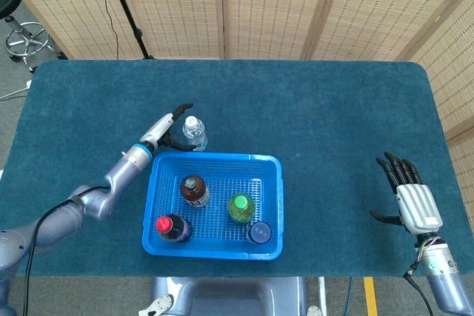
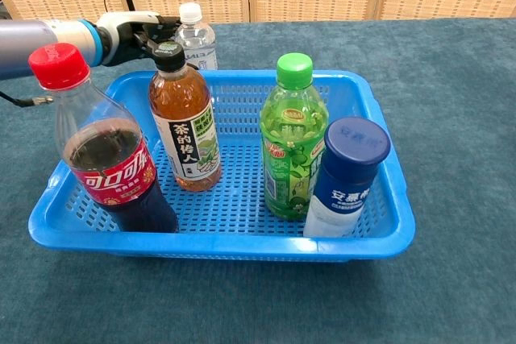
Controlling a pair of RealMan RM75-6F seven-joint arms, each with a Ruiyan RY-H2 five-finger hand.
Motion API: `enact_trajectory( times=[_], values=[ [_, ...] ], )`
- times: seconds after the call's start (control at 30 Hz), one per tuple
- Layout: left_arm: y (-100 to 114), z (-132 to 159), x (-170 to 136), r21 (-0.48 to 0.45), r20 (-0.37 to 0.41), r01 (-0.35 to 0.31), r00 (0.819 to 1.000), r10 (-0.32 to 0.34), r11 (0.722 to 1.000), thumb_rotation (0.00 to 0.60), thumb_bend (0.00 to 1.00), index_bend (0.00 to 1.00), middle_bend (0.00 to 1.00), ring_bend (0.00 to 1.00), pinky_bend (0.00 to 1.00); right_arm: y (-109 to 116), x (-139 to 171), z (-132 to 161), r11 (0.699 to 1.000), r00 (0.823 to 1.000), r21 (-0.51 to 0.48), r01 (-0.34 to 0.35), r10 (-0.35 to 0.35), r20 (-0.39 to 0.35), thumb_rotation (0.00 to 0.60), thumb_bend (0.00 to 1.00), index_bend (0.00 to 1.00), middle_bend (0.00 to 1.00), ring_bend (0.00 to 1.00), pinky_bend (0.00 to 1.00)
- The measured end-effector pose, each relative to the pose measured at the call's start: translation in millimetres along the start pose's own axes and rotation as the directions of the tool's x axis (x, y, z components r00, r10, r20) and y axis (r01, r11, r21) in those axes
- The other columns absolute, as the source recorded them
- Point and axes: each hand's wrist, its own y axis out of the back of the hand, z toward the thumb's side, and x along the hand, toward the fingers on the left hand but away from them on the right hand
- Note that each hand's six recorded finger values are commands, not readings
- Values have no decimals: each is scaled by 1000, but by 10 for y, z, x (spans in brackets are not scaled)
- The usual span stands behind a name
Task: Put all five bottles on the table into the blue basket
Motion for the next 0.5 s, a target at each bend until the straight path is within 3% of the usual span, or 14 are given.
enact_trajectory(
  times=[0.1, 0.2, 0.5],
  values=[
    [-35, 18, 68, -5, 13, -35, 999, 35, 999, 600, 355, 353, 252, 214, 289, -13, -12, -12, 1000, 1000, -7, -6, 6, 2, 600, 0, 0, 0, 0, 0],
    [-38, 50, 105, 2, 22, -62, 998, 62, 998, 600, 375, 478, 356, 301, 331, -20, -25, -14, 1000, 1000, -8, -8, 8, 0, 600, 0, 0, 0, 0, 0],
    [3, 217, 92, -14, 72, -123, 990, 124, 992, 600, 385, 538, 402, 337, 345, -6, -16, -15, 1000, 1000, -15, -4, 4, -1, 600, 0, 0, 0, 0, 0]
  ],
)
